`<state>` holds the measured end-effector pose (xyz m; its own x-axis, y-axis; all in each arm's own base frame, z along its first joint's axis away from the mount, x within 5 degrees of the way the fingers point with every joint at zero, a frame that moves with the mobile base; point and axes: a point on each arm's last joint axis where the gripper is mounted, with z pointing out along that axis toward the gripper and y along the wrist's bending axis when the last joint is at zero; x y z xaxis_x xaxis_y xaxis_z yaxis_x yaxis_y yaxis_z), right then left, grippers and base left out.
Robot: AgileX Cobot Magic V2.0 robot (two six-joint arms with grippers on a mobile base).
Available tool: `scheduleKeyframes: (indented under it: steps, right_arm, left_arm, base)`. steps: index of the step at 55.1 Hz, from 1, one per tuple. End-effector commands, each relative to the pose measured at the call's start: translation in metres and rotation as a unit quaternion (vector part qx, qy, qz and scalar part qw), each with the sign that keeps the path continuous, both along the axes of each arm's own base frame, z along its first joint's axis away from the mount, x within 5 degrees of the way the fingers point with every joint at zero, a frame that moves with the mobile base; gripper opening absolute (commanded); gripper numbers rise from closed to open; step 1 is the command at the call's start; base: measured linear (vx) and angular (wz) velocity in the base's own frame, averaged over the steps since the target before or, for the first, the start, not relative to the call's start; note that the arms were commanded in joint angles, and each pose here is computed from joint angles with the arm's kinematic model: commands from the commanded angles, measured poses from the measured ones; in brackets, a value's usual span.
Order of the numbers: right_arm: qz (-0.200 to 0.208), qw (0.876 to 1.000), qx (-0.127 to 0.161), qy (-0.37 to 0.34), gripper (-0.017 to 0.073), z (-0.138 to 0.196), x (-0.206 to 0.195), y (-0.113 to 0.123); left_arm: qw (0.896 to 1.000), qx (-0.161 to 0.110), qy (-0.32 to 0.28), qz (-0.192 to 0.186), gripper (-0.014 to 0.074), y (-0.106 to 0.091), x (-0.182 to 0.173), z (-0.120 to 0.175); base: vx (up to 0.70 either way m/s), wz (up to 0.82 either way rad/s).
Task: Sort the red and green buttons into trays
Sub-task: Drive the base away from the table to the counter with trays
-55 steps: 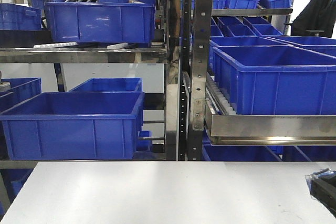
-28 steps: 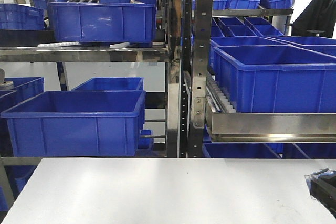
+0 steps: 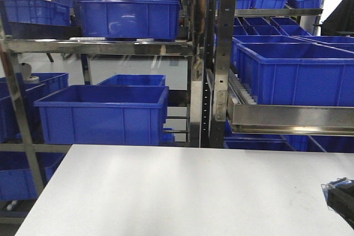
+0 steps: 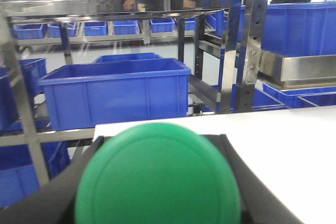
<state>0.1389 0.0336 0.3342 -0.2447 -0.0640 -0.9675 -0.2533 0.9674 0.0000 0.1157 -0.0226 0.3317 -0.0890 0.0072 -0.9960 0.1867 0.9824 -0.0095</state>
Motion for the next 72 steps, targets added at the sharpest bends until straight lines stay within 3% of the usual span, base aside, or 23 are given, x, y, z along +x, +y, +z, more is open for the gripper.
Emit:
scheduleKeyframes:
  steps: [1, 72]
  right_arm:
    - [-0.007, 0.998, 0.013, -0.062, -0.0009, 0.0192, 0.0002, -0.0011]
    - [-0.007, 0.998, 0.013, -0.062, -0.0009, 0.0192, 0.0002, -0.0011]
  left_arm:
    - [0.998, -0.015, -0.057, -0.008, -0.0006, -0.0013, -0.0016, 0.018]
    - [0.998, -0.015, -0.057, -0.008, -0.0006, -0.0013, -0.0016, 0.018]
  base:
    - [-0.24, 0.15]
    - [-0.1, 0.31]
